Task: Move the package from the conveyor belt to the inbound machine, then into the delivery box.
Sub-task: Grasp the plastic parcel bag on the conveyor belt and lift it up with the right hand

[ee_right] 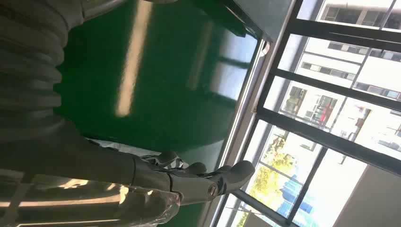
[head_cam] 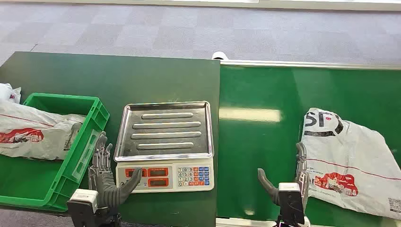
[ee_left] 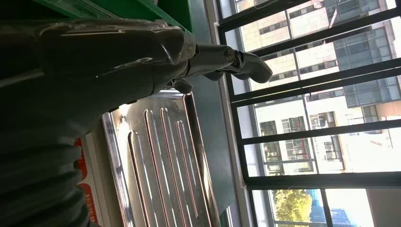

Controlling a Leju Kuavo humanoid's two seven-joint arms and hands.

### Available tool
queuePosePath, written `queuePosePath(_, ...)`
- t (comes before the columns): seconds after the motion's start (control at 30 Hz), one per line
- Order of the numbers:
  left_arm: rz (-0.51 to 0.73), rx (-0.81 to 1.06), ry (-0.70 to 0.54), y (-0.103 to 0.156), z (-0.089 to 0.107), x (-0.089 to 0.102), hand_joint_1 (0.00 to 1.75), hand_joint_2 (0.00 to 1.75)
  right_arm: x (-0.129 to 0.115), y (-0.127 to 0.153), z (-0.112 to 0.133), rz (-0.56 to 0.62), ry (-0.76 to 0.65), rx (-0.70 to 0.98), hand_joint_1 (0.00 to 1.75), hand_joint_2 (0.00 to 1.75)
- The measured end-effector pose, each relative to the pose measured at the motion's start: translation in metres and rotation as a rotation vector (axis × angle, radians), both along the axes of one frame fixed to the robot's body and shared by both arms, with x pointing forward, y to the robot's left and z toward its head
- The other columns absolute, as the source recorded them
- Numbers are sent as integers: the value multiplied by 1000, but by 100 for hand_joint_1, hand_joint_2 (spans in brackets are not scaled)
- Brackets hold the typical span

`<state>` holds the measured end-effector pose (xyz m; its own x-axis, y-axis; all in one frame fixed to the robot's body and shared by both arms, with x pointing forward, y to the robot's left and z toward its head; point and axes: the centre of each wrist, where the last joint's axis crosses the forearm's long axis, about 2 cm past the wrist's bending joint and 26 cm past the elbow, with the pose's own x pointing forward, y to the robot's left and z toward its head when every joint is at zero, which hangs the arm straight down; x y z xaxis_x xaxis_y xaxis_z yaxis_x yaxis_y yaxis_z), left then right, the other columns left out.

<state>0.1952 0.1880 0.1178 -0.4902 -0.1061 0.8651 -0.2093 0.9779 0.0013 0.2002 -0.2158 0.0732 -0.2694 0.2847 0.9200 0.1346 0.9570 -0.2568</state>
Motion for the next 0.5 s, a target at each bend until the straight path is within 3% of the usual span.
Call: queuePosePath(0.5,1,0,1,0,0,0,0,175,0,0,0,0,-1,0,0,175)
